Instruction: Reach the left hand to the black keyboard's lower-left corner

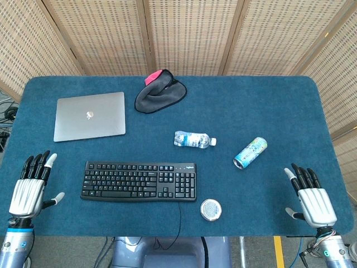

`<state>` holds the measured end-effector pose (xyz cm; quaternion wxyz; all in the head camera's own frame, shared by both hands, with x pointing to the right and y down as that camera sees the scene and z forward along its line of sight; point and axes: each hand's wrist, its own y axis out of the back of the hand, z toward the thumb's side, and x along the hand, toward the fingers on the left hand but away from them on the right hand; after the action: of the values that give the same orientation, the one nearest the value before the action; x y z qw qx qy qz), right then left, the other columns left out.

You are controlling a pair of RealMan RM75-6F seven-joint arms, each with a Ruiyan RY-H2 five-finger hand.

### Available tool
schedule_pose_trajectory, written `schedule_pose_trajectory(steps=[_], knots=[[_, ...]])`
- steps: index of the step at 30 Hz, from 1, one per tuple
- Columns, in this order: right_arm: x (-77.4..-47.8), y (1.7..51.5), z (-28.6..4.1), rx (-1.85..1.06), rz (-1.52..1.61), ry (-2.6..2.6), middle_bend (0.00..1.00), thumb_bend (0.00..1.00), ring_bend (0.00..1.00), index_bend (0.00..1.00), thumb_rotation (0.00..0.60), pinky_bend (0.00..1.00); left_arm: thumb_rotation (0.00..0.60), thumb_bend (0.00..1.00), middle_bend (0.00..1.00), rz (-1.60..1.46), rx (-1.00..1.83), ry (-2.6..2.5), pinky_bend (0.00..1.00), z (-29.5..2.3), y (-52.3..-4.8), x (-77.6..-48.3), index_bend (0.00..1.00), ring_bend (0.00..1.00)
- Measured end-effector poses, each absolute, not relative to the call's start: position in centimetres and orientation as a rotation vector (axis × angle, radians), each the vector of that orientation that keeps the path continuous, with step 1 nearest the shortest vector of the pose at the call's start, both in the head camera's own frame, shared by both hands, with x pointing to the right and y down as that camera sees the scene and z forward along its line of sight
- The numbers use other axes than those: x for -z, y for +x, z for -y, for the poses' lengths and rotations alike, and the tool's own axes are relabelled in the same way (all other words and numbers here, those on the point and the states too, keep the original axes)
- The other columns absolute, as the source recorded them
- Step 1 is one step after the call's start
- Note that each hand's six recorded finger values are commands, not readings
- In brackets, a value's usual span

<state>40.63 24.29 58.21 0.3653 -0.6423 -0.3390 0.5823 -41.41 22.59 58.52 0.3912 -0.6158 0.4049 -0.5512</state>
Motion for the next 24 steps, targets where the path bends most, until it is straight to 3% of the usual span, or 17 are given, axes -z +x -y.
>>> schedule_pose_trajectory(steps=[24], knots=[[-58.05, 40.69, -24.29, -1.496, 0.88, -1.655, 0.0, 0.02, 0.0, 0.0, 0.6, 0.0, 0.6, 0.14, 0.0, -1.023, 1.406, -1.574, 0.0, -22.57, -41.35, -58.67, 0.0, 0.0]])
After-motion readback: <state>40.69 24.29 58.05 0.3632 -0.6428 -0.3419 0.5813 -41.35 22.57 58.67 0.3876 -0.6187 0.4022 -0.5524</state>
